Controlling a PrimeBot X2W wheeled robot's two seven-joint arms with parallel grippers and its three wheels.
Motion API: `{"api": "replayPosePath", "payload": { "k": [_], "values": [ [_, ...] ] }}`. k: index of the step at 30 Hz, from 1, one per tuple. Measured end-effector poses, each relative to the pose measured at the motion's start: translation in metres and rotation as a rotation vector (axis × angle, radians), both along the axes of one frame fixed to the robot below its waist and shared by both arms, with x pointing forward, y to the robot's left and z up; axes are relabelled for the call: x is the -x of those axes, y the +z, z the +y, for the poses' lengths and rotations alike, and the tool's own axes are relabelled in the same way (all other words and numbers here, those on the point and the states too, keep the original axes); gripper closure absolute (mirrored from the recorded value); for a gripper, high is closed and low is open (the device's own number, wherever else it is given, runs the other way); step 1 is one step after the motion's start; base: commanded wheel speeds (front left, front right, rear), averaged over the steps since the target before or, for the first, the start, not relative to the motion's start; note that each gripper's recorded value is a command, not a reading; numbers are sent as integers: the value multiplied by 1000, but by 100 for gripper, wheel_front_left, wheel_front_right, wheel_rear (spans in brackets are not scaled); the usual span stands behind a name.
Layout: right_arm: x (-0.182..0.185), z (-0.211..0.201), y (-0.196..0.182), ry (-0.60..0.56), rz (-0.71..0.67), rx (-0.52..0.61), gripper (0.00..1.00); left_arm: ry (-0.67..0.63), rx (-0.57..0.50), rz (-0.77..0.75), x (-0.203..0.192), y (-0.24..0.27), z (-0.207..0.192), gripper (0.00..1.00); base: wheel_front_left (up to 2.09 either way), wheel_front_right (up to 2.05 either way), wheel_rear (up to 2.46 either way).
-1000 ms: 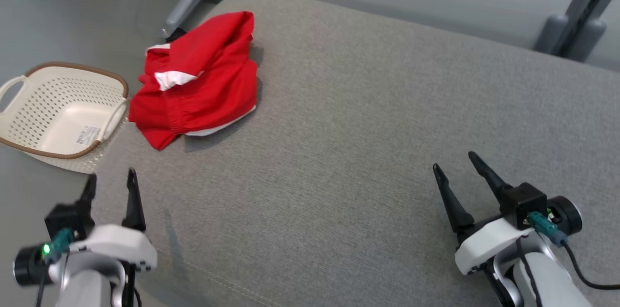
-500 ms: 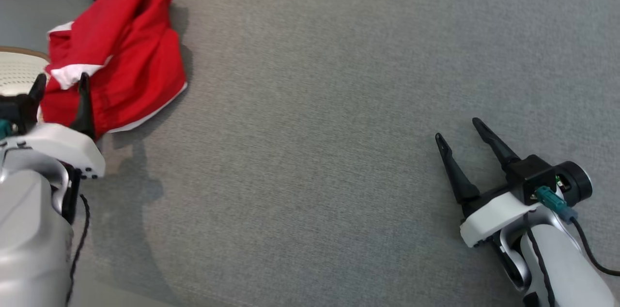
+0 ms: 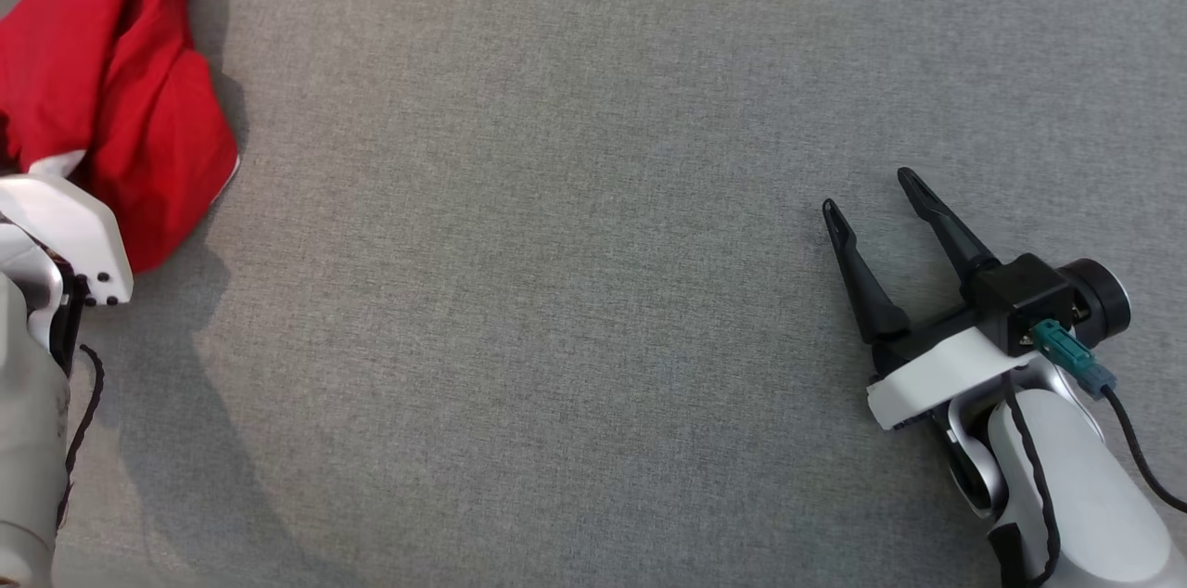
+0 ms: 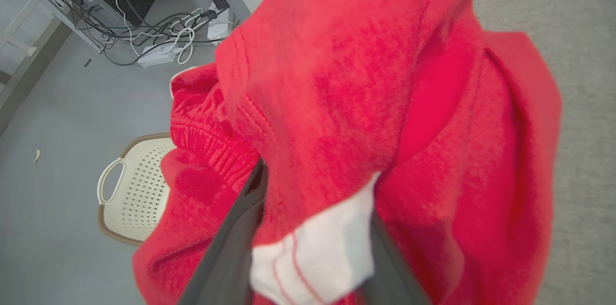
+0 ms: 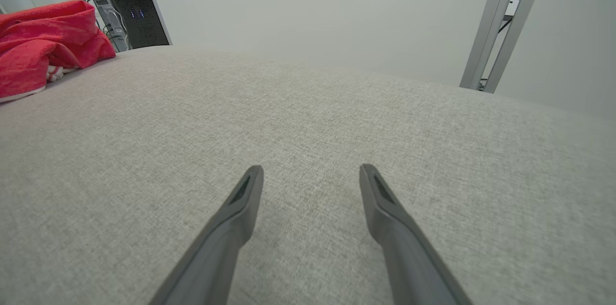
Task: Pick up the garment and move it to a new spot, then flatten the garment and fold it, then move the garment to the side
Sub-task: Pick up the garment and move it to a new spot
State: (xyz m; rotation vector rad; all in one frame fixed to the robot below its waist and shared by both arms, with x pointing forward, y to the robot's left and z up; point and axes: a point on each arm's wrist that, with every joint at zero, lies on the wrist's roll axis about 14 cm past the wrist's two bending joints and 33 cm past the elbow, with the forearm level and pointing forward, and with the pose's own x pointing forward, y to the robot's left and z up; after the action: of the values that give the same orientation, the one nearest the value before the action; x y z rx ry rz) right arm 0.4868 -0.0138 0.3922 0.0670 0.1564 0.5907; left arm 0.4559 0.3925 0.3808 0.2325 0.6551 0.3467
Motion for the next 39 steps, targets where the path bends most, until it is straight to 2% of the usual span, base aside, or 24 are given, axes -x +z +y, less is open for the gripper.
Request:
{"api": "replayPosePath", "payload": {
  "k": [8,15,16,17,18,19,23,28,29,30,35,39],
  "values": [
    [7,-11,15,-53,-7,-15,0,-98,-80,-278,-49,74,-12,100,0,0,0],
    [14,-19,38,-100,-36,-42,0,-253,-62,-471,-89,135,-66,100,0,0,0],
    [17,-27,44,-126,-43,-47,0,-318,-26,-518,-100,146,-98,100,0,0,0],
    [17,-27,44,-126,-43,-47,0,-318,-26,-518,-100,146,-98,100,0,0,0],
    [21,-37,48,-159,-42,-52,0,-388,16,-563,-108,155,-135,100,0,0,0],
    [23,-42,50,-172,-46,-52,0,-424,41,-585,-111,160,-155,100,0,0,0],
    [34,-65,56,-239,-48,-53,0,-573,150,-634,-109,162,-236,100,0,0,0],
    [44,-91,61,-312,-55,-46,0,-702,243,-685,-99,172,-301,100,0,0,0],
    [49,-101,63,-342,-55,-47,0,-773,290,-705,-90,177,-330,100,0,0,0],
    [49,-101,63,-342,-55,-47,0,-773,290,-705,-90,177,-330,100,0,0,0],
    [61,-120,71,-395,-70,-43,0,-1014,494,-711,-40,183,-427,100,0,0,0],
    [69,-131,77,-428,-80,-47,0,-1108,570,-709,-5,189,-472,100,0,0,0]
  ]
}}
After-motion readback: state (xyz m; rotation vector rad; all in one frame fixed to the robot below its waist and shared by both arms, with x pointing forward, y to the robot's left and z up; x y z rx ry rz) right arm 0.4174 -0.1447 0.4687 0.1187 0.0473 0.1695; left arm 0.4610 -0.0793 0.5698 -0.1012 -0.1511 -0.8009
